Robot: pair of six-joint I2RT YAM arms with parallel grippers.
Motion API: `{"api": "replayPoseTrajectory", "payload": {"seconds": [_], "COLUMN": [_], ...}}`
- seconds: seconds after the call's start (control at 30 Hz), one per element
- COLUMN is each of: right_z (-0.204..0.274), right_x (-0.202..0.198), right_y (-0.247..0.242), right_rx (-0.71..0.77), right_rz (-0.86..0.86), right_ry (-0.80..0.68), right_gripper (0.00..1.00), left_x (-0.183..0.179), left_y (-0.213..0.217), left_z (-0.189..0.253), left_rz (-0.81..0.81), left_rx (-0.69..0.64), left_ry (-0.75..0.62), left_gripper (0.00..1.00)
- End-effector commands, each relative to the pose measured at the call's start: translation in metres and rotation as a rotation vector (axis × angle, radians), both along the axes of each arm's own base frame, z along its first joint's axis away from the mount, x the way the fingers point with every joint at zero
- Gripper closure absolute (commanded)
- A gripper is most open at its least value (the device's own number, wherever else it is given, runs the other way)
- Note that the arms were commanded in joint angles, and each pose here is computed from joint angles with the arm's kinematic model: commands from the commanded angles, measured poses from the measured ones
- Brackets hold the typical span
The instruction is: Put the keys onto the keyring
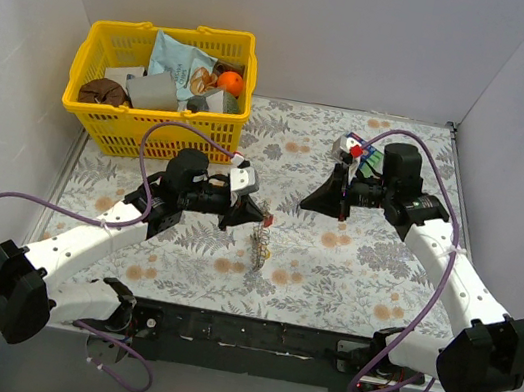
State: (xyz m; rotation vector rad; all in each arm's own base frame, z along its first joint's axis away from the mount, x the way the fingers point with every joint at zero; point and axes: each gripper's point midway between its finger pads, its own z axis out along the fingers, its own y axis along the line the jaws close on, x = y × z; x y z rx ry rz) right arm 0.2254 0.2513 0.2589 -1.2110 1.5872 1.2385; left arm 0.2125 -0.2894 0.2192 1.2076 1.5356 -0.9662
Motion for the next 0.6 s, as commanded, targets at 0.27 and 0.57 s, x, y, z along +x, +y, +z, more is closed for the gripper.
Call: {"api": "replayPoseTrajectory", "payload": {"seconds": [0.27,0.57], "right_z": [0.009,0.002], "right_x": [-0.002,-0.010], "right_y": [0.000,0.010], "right_rx": [0.008,-0.033], "right_rz": [0.003,0.030], "right_ry": [-0.016,-0.014], "right_gripper": [0.99,0.99], "left_x": [0.006,0.008], "left_y": [-0.002,-0.005], "left_z": [0.030,0.029], "left_rz": [0.006,0.000], "left_rx": [-0.045,-0.045], "left_ry": [-0.088,-0.085], "left_gripper": [1.00,1.00]}}
